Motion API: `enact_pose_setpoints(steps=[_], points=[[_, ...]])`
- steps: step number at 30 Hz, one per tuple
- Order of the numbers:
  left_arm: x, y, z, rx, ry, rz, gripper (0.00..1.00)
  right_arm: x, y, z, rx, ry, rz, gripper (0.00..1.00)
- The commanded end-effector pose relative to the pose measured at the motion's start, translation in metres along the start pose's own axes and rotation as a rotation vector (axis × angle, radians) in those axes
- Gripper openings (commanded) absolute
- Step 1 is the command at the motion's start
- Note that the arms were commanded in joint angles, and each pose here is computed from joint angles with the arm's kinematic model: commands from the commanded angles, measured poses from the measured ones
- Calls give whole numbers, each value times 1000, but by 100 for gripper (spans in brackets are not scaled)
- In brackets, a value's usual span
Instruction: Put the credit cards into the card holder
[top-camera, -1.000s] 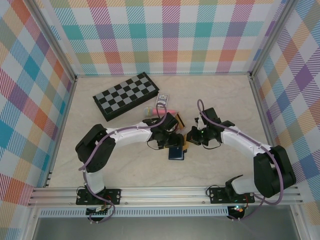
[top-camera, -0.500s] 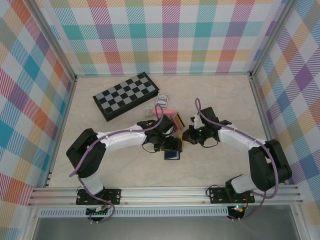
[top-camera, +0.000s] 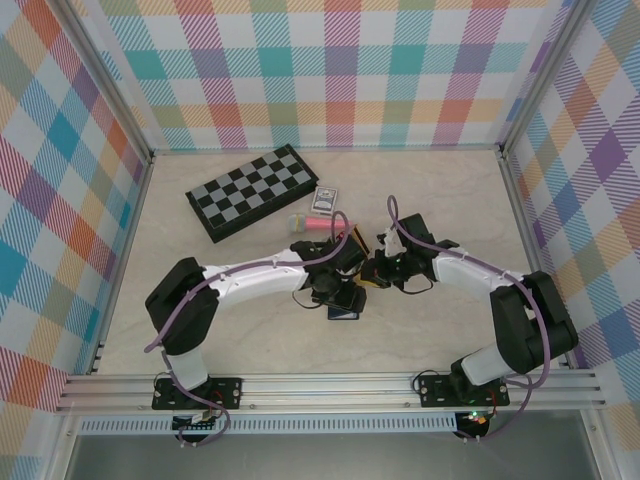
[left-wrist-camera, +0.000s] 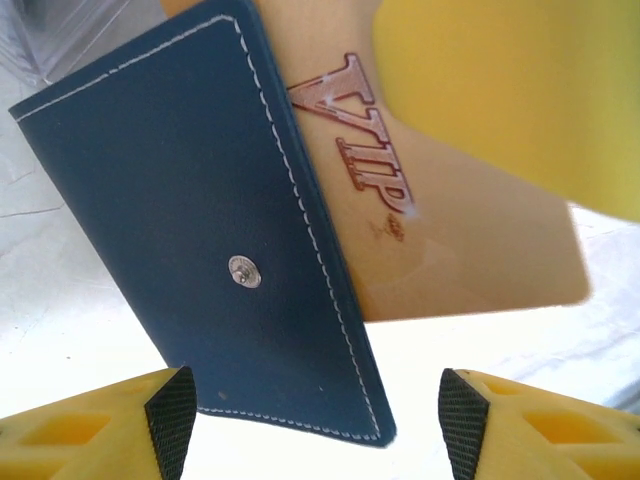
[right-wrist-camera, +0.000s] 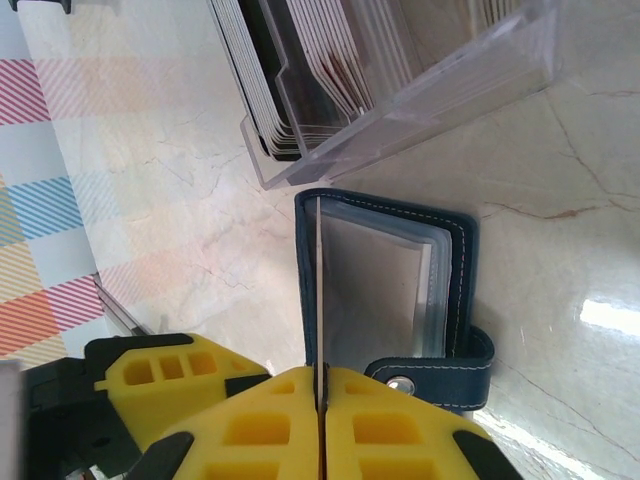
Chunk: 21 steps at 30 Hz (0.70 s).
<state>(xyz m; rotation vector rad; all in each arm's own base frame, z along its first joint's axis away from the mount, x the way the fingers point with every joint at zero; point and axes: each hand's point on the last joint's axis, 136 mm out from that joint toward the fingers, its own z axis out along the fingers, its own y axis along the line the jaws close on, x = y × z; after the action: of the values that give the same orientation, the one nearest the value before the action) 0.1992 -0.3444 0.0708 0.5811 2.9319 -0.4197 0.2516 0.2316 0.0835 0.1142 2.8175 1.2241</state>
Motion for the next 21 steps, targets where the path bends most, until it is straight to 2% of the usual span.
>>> enact_pose_setpoints(steps=[1,6,15,21], points=[[10,7,4,-115,39,68,67,-4,6,0,-35,3,0,7],[8,13,5,-190,18,73,58,-4,5,1,-35,5,5,7],[-1,5,-4,-168,-34,70,20,-4,2,2,-18,4,11,7],[-3,8,-15,-172,-66,58,1,-5,-7,-1,37,-15,22,7]])
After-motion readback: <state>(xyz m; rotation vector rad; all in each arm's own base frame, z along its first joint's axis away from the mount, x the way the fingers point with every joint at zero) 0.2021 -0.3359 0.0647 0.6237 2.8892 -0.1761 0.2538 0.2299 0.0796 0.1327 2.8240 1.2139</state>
